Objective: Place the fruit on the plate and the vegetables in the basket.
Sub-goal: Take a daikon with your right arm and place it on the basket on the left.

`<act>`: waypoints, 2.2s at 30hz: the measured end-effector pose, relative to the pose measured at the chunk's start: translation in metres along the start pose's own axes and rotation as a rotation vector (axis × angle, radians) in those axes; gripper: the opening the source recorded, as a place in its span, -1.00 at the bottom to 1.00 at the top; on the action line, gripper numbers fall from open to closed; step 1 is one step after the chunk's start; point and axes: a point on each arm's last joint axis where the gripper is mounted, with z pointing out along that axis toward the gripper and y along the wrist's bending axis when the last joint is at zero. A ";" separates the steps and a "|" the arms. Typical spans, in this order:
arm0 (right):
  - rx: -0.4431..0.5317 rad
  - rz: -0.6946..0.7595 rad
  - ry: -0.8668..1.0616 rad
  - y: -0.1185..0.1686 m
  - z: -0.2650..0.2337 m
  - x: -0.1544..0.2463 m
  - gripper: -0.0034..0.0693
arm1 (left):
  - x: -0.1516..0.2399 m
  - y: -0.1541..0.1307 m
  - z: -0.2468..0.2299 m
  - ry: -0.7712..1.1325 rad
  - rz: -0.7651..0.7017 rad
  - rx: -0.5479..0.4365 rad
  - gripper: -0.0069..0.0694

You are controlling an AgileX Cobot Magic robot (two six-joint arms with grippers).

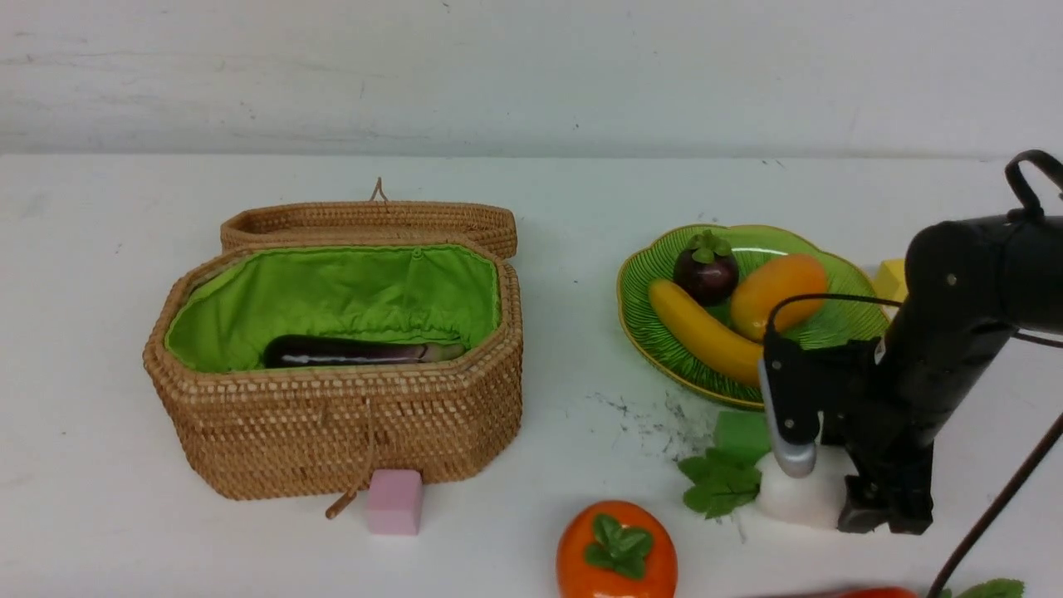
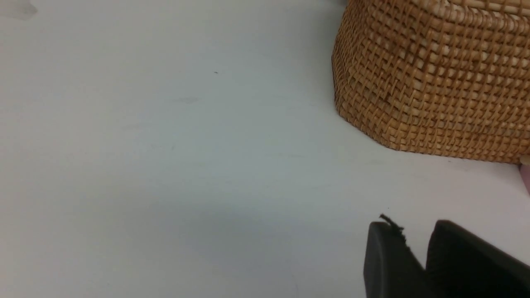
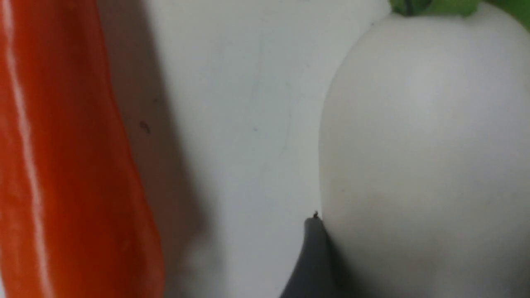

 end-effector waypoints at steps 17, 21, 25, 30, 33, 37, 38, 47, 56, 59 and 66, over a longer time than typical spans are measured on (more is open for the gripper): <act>0.253 0.107 -0.392 0.014 -0.154 -0.031 0.62 | 0.000 0.000 0.000 0.000 0.000 0.000 -0.44; 0.252 0.166 -0.606 0.003 -0.192 -0.052 0.62 | 0.000 0.000 0.000 0.000 0.000 0.000 -0.44; 0.232 0.199 -0.760 -0.014 -0.212 -0.079 0.62 | 0.000 0.000 0.000 0.000 0.000 0.000 -0.44; 0.155 0.190 -0.835 -0.031 -0.206 -0.132 0.62 | 0.000 0.000 0.000 0.000 0.000 0.000 -0.44; 0.093 0.213 -0.854 -0.041 -0.191 -0.163 0.62 | 0.000 0.000 0.000 -0.001 0.000 0.000 -0.44; 0.019 0.214 -0.863 -0.048 -0.163 -0.203 0.62 | 0.000 0.000 0.000 -0.001 0.000 0.000 -0.44; 0.005 0.197 -0.859 -0.050 -0.150 -0.215 0.62 | 0.000 0.000 0.000 -0.001 0.000 0.000 -0.44; 0.076 0.118 -0.815 -0.057 -0.094 -0.247 0.62 | 0.000 0.000 0.000 -0.001 0.000 0.000 -0.44; 0.118 0.148 -0.805 -0.062 -0.091 -0.247 0.92 | 0.000 0.000 0.000 -0.001 0.000 0.000 -0.44; 0.095 0.164 -0.789 -0.061 -0.090 -0.246 0.96 | 0.000 0.000 0.000 -0.001 0.000 0.000 -0.44; 0.040 0.201 -0.601 -0.051 -0.099 -0.229 0.78 | 0.000 0.000 0.000 -0.001 0.000 0.000 -0.44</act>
